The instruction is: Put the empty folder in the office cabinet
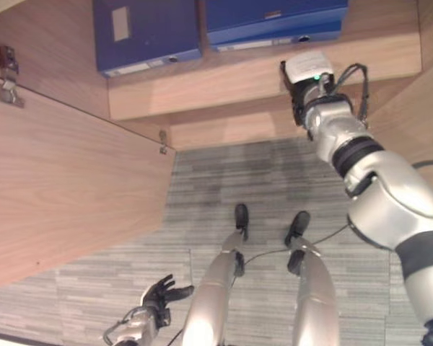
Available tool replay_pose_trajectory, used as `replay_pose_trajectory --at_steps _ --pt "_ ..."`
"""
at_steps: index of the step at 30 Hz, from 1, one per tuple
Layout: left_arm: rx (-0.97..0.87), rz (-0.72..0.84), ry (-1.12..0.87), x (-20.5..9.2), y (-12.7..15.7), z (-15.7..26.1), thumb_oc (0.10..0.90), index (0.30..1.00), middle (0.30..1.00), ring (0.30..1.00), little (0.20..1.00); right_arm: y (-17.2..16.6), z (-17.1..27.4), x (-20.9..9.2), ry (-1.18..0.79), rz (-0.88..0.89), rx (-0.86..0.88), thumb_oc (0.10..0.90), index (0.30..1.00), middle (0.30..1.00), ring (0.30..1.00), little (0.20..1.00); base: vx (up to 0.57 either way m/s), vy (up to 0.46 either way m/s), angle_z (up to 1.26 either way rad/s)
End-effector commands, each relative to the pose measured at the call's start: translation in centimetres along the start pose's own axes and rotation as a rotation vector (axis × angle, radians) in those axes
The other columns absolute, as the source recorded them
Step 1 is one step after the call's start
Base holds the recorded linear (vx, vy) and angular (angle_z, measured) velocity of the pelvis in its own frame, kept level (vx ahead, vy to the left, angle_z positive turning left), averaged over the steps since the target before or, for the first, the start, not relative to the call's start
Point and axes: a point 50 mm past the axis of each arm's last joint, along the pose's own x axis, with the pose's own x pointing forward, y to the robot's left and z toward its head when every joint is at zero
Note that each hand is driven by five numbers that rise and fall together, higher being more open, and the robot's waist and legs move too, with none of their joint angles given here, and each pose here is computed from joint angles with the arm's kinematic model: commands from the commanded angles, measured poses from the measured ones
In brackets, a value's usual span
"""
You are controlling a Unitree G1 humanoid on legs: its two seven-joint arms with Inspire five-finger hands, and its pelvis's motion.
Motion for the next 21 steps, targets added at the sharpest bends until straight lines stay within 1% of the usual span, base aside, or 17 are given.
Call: replay_pose_trajectory --at_steps 1,2,3,5,6,8,10,13,19,21 --pt "0.089 0.134 0.091 -1.0 5.0 -1.8 0.8 0.9 0.9 0.9 0.9 -6.5 -1.7 0.1 0.068 -0.137 0.14 0.8 0.9 0.9 0.9 0.9 0.04 0.0 0.03" --pt "0.095 0.133 0.099 -1.1 5.2 -2.1 0.8 0.9 0.9 0.9 0.9 -7.8 -2.4 -0.1 0.065 -0.17 0.234 0.8 0.9 0.9 0.9 0.9 0.05 -0.005 0.03" --pt "0.1 0.14 0.106 -1.2 5.4 -2.3 0.8 0.9 0.9 0.9 0.9 -8.5 -2.7 -0.2 0.061 -0.19 0.287 0.8 0.9 0.9 0.9 0.9 0.06 -0.007 0.02" --pt "0.104 0.153 0.116 -1.3 5.8 -2.5 0.8 0.9 0.9 0.9 0.9 -9.8 -3.4 -0.4 0.063 -0.227 0.346 0.8 0.9 0.9 0.9 0.9 0.05 -0.011 0.04" --pt "0.104 0.153 0.116 -1.3 5.8 -2.5 0.8 0.9 0.9 0.9 0.9 -9.8 -3.4 -0.4 0.063 -0.228 0.346 0.8 0.9 0.9 0.9 0.9 0.03 -0.018 0.1" --pt "0.109 0.174 0.133 -1.6 6.3 -3.0 0.8 0.9 0.9 0.9 0.9 -11.0 -4.3 -0.7 0.076 -0.268 0.359 0.8 0.9 0.9 0.9 0.9 0.07 -0.036 0.11" --pt "0.103 0.198 0.128 -1.6 6.7 -2.8 0.8 0.9 0.9 0.9 0.9 -11.5 -4.2 -0.8 0.07 -0.28 0.35 0.8 0.9 0.9 0.9 0.9 0.1 -0.078 0.05" --pt "0.102 0.212 0.118 -1.5 6.9 -2.4 0.8 0.9 0.9 0.9 0.9 -10.6 -3.6 -0.6 0.059 -0.248 0.319 0.8 0.9 0.9 0.9 0.9 0.11 -0.113 0.07" --pt "0.109 0.224 0.138 -1.8 7.3 -3.0 0.8 0.9 0.9 0.9 0.9 -10.9 -3.3 -0.6 0.053 -0.246 0.262 0.8 0.9 0.9 0.9 0.9 0.05 -0.076 -0.01" --pt "0.109 0.217 0.127 -1.6 7.0 -2.7 0.8 0.9 0.9 0.9 0.9 -10.6 -3.2 -0.5 0.053 -0.241 0.235 0.8 0.9 0.9 0.9 0.9 0.04 -0.081 0.06"
